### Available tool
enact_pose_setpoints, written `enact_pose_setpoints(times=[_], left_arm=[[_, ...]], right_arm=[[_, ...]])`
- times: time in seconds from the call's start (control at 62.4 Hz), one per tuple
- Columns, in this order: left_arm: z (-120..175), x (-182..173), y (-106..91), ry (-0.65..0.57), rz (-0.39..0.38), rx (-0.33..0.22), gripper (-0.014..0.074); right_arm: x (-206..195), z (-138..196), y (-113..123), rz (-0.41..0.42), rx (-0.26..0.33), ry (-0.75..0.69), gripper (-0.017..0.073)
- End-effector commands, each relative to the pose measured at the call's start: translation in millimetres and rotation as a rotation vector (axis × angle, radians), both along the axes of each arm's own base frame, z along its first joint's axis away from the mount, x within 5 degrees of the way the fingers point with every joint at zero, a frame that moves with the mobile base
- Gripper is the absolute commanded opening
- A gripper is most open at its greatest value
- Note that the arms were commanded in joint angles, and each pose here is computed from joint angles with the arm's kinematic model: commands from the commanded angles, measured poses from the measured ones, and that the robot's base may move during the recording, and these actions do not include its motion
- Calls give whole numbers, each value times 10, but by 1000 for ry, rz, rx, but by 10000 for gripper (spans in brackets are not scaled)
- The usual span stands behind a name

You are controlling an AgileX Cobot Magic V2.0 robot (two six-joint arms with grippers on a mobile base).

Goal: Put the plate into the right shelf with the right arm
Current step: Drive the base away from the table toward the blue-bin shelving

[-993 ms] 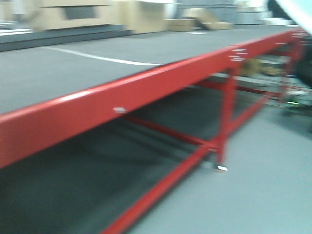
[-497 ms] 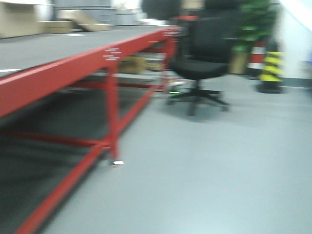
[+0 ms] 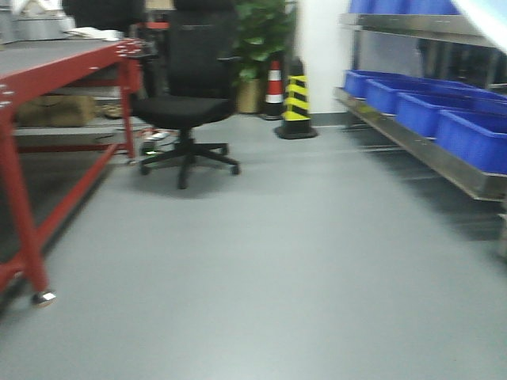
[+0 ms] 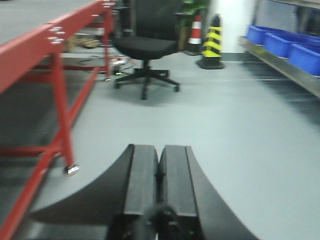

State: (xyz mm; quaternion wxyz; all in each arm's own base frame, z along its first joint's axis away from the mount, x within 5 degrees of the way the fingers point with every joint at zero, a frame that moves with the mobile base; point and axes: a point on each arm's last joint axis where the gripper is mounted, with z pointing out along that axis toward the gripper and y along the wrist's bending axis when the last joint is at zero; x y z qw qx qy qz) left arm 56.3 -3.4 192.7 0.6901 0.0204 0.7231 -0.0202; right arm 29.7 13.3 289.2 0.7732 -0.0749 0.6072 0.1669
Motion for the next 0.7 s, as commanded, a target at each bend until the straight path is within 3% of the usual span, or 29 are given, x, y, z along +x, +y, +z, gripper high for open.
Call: enact_pose_setpoints(times=[0.0,0.689], left_arm=[[50,0,3,-83,4,-14,-47],[50,0,3,-83,4,-14,-47]], right_arm=[[-67,168,-58,-35,53,-116,56],[-67,168,-58,-35,53,-116,56]])
